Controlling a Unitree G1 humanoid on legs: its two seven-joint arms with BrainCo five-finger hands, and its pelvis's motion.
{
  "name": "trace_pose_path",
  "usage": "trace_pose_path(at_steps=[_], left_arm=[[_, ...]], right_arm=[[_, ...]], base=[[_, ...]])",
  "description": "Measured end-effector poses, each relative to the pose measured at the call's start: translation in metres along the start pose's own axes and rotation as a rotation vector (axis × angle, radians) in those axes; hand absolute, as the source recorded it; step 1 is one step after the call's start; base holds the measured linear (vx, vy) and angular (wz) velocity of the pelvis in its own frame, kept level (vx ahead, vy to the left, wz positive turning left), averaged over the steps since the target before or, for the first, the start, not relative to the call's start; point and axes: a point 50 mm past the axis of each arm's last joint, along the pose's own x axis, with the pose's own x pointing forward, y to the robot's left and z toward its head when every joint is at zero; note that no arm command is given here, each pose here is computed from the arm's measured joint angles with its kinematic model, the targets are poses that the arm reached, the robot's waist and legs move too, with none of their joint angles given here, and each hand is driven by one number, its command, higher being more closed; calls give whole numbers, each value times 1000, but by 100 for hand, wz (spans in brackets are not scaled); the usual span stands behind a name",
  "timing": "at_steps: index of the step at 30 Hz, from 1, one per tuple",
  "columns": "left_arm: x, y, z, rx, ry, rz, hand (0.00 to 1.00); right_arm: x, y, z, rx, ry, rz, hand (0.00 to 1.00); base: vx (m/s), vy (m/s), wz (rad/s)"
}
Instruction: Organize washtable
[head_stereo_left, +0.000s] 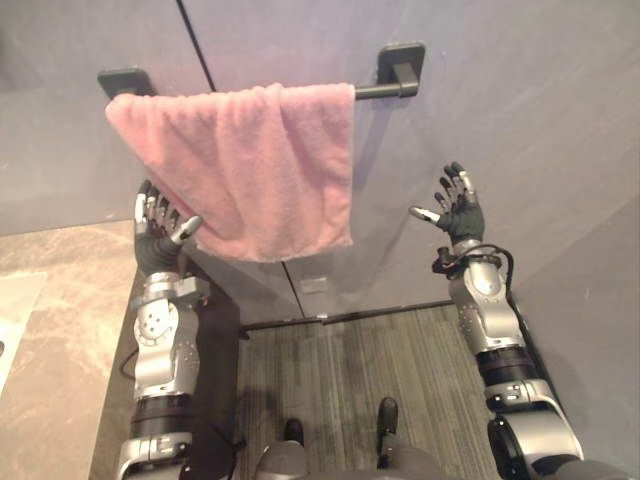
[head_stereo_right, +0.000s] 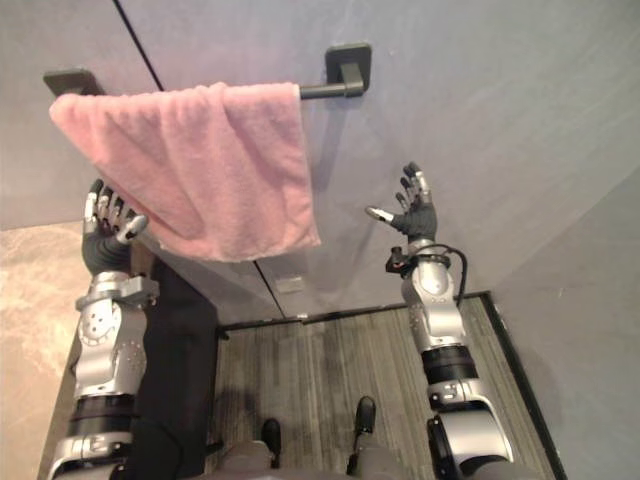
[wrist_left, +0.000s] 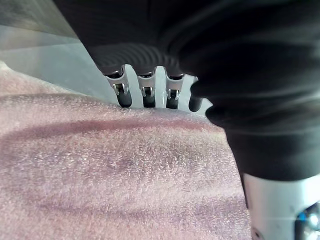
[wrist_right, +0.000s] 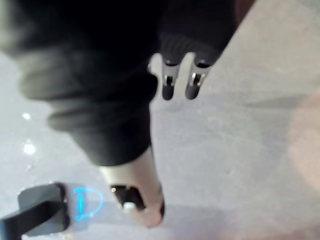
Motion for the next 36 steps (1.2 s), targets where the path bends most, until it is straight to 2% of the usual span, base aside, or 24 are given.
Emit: trace_pose_path(at_steps=[8,12,15,20,25,32,36], left_arm=[[-13,0,7,-20,-28,-6,0],[-28,2,10,-28,-36,-9,0],[-44,3,9,-51,-25,9,0],[-70,2,18,-66,-31,-21,0],[-97,-6,10,-122,63,-136,0],[-103,-10,9,-160,91,-199,0],[-102,-13,9,-186,103,-230,0]], right_arm=[[0,5,0,0,1,29,0],[-2,21,16,26,-74,93,0],[-14,33,22,49,-119,160,0],[-51,43,3,69,-54,252,0],[-85,60,-12,76,21,439,0],[-100,95,-12,152,45,682,0],[-93,123,-3,178,23,820,0]], base=[[0,0,0],[0,0,6],[20,22,4],[7,37,0],[-17,7,0],[-42,14,-1],[-3,5,1]])
